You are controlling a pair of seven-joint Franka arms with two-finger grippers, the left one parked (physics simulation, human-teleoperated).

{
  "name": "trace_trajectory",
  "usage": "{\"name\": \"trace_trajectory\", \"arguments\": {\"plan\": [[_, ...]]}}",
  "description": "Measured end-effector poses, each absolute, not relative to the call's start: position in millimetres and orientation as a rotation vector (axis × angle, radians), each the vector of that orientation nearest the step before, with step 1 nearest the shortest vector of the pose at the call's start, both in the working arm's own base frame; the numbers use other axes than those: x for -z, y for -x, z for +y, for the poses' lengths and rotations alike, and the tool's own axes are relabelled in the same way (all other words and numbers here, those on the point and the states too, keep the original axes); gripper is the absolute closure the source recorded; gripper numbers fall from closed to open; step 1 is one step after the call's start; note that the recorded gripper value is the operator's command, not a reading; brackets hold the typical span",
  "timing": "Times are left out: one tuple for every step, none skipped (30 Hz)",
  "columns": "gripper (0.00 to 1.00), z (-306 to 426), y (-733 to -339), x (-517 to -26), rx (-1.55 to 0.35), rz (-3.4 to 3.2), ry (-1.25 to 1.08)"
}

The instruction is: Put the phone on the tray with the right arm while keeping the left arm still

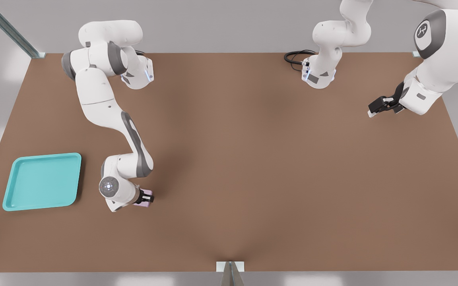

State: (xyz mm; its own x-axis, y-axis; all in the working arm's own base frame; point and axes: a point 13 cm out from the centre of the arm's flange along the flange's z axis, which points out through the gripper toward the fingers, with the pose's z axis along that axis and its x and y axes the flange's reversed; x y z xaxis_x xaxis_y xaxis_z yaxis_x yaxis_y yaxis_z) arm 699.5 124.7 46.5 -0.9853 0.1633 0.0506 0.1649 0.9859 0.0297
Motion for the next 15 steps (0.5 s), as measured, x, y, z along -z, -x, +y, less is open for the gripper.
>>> {"name": "trace_trajectory", "arguments": {"plan": [[0.3,124,-703,-55,0.055,-3.095,0.256],[0.3,119,-708,-66,0.058,-3.108,0.265],[0.3,107,-713,-79,0.062,-3.12,0.286],[0.3,92,-718,-93,0.067,-3.13,0.309],[0.3,78,-721,-106,0.071,-3.137,0.332],[0.3,59,-724,-120,0.075,-3.143,0.358],[0.31,39,-724,-129,0.076,-3.143,0.385],[0.31,17,-720,-136,0.077,-3.137,0.411],[0.31,-3,-714,-142,0.075,-3.128,0.432],[0.31,-26,-706,-145,0.073,-3.115,0.458],[0.31,-48,-695,-148,0.071,-3.101,0.481],[0.31,-72,-683,-152,0.07,-3.087,0.507],[0.31,-98,-673,-154,0.07,-3.075,0.534],[0.31,-126,-663,-154,0.071,-3.064,0.563],[0.31,-150,-655,-153,0.073,-3.055,0.583]]}}
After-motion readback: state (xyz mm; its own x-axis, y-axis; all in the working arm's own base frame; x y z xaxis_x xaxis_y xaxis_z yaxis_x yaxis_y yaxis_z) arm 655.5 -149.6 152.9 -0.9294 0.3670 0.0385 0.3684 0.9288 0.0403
